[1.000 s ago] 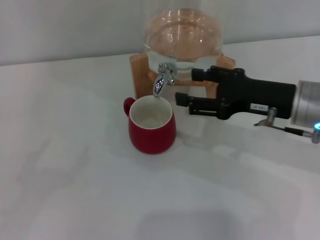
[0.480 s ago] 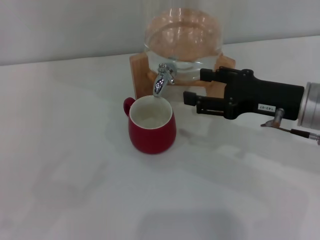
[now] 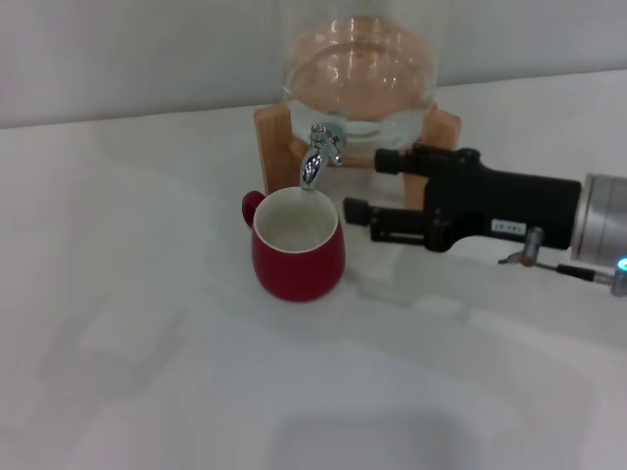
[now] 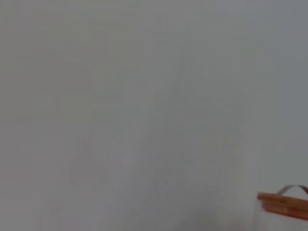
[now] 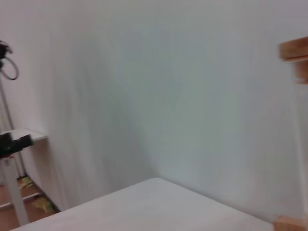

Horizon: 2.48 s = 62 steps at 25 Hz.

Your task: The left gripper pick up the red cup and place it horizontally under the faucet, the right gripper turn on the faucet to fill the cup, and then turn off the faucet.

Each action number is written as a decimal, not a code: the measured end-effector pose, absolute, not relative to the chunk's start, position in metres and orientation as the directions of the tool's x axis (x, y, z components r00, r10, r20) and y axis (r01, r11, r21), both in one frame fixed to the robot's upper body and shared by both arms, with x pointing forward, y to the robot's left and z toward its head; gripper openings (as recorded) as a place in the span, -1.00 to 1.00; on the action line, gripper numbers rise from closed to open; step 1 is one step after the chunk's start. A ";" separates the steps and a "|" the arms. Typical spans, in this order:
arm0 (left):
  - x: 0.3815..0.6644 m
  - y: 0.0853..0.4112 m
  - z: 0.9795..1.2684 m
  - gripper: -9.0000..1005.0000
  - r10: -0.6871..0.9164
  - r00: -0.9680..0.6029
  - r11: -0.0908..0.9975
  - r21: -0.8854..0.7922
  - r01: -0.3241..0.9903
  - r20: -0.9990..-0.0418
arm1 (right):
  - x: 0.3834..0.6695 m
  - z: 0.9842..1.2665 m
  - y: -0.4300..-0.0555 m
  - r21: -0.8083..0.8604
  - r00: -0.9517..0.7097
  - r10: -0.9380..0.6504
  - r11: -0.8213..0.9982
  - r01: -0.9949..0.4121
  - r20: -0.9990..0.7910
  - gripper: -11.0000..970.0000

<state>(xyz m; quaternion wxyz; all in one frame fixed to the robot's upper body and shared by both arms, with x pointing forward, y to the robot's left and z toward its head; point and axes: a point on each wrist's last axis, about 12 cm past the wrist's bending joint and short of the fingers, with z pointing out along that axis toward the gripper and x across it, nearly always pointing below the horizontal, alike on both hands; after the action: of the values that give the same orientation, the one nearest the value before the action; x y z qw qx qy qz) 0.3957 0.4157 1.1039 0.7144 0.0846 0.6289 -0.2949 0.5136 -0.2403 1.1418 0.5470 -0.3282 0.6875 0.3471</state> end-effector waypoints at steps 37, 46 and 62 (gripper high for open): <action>0.413 0.416 1.102 0.77 -0.315 0.035 0.831 -0.258 0.492 -0.948 | 0.506 1.137 -0.172 0.042 -0.149 -0.122 0.619 -0.784 -0.981 0.64; 0.413 0.415 1.102 0.77 -0.317 0.035 0.829 -0.259 0.496 -0.948 | 0.508 1.137 -0.179 0.044 -0.152 -0.117 0.635 -0.771 -0.982 0.64; 0.413 0.417 1.102 0.77 -0.315 0.034 0.833 -0.259 0.489 -0.948 | 0.508 1.137 -0.178 0.052 -0.156 -0.111 0.629 -0.776 -0.981 0.64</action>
<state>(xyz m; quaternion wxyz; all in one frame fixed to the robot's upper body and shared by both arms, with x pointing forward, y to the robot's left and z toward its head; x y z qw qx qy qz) 0.4131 0.4168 1.1021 0.7158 0.0683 0.6356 -0.2808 0.5079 -0.1785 1.1367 0.5674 -0.3162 0.7017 0.2927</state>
